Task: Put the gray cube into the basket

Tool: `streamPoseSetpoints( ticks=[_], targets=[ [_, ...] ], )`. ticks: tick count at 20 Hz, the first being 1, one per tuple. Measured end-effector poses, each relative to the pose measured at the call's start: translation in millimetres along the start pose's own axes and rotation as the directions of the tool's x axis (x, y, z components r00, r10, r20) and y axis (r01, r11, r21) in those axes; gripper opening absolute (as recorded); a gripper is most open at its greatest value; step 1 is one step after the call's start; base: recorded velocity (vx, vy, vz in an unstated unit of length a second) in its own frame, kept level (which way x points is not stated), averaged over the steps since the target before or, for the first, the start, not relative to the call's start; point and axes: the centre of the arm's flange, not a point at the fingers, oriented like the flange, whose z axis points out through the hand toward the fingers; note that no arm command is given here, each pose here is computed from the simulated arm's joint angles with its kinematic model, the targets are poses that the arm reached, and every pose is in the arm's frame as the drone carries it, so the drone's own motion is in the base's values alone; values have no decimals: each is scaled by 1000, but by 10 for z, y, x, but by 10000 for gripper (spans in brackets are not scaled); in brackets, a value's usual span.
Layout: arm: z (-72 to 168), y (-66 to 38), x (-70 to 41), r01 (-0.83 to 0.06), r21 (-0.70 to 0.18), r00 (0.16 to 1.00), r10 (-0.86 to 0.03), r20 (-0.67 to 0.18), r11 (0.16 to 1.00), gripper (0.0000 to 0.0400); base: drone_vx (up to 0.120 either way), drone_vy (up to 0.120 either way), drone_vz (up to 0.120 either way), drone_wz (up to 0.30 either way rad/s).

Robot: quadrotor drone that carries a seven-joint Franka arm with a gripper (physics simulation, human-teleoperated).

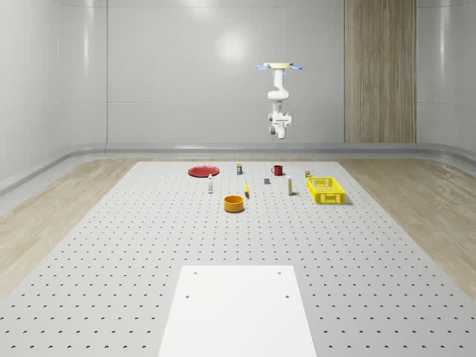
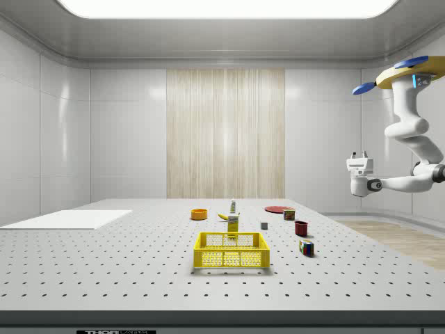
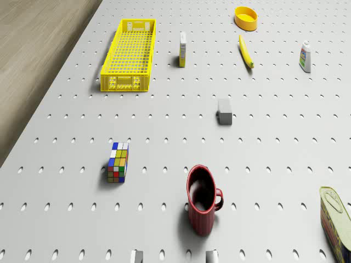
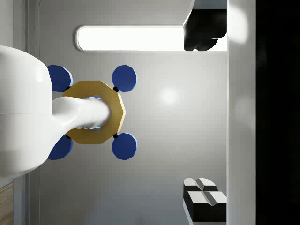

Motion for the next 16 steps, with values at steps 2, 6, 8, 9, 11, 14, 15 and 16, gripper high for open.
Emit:
streamPoseSetpoints(
  ticks=[2,6,8,9,11,14,15,16],
  targets=[
    [-153,18,-18,0,1,1000,0,-1,1000,400,0,-100,0,0],
    [-432,25,-24,0,3,1000,0,-3,1000,400,60,-120,0,0],
    [-557,20,-19,0,4,1000,0,-4,1000,400,120,-120,0,0],
    [-613,17,-16,0,5,1000,0,-5,1000,400,120,-120,0,0],
    [-708,11,-11,0,6,1000,0,-6,1000,400,120,-120,0,0],
    [-810,6,-6,0,8,1000,0,-8,1000,400,120,-120,0,0],
    [-834,4,-5,0,8,1000,0,-8,1000,400,120,-120,0,0],
    [-854,3,-4,0,9,1000,0,-9,1000,400,120,-120,0,0]
  ],
)
